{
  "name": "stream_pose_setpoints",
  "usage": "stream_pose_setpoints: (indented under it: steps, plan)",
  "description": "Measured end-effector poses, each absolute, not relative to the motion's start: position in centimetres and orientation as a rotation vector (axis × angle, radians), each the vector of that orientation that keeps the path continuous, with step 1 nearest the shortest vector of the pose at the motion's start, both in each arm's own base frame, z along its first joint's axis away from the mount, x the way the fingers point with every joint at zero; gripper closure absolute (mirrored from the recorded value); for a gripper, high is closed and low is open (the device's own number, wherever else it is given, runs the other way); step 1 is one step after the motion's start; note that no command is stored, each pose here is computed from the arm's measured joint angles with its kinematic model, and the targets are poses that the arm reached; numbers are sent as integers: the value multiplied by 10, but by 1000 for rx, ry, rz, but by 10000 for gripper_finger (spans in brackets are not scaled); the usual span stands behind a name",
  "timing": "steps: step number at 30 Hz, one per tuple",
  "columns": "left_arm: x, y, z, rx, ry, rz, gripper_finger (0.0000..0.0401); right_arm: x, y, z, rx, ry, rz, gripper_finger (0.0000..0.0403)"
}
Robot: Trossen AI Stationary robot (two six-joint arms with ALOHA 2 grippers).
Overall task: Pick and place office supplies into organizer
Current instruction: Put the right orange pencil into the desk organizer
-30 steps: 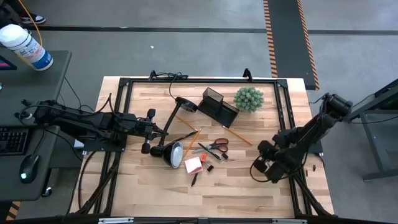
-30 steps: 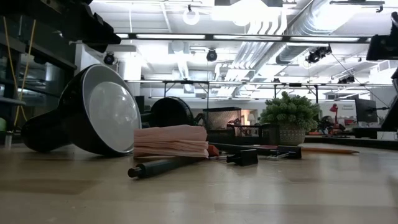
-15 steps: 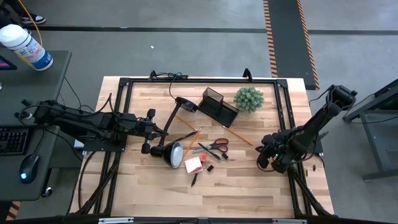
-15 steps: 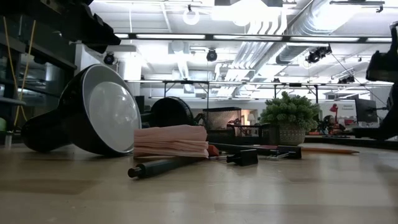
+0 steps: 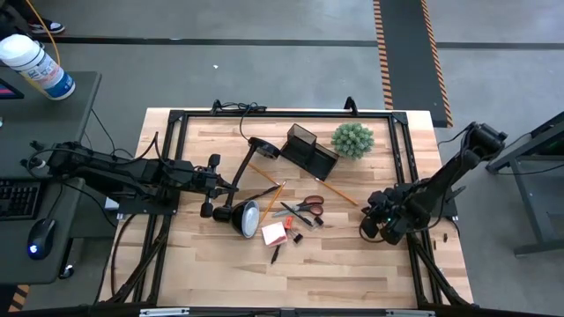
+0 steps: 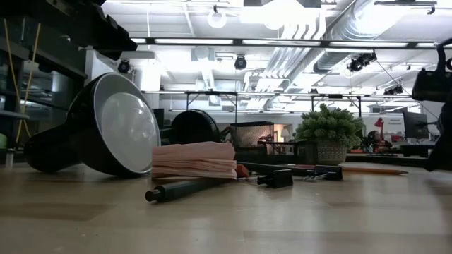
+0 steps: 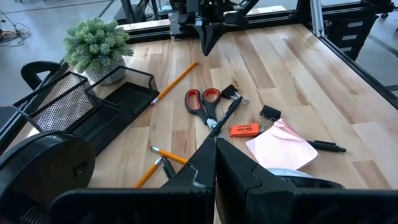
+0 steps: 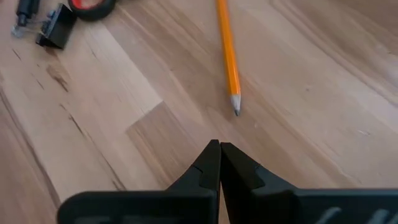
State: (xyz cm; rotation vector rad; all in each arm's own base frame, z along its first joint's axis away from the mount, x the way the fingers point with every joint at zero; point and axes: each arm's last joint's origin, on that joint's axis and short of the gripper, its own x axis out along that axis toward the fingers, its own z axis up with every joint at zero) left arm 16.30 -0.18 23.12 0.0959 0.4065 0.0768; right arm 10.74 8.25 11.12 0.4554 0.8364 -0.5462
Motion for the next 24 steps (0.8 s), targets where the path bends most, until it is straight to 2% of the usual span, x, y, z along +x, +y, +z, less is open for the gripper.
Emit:
stream_pose_setpoints:
  steps: [14, 24]
  plan:
    - [164, -2, 233, 95, 391, 77, 400, 112, 86, 103, 441, 851, -561, 395]
    - [164, -2, 233, 96, 391, 77, 400, 116, 81, 103, 466, 855, -594, 292]
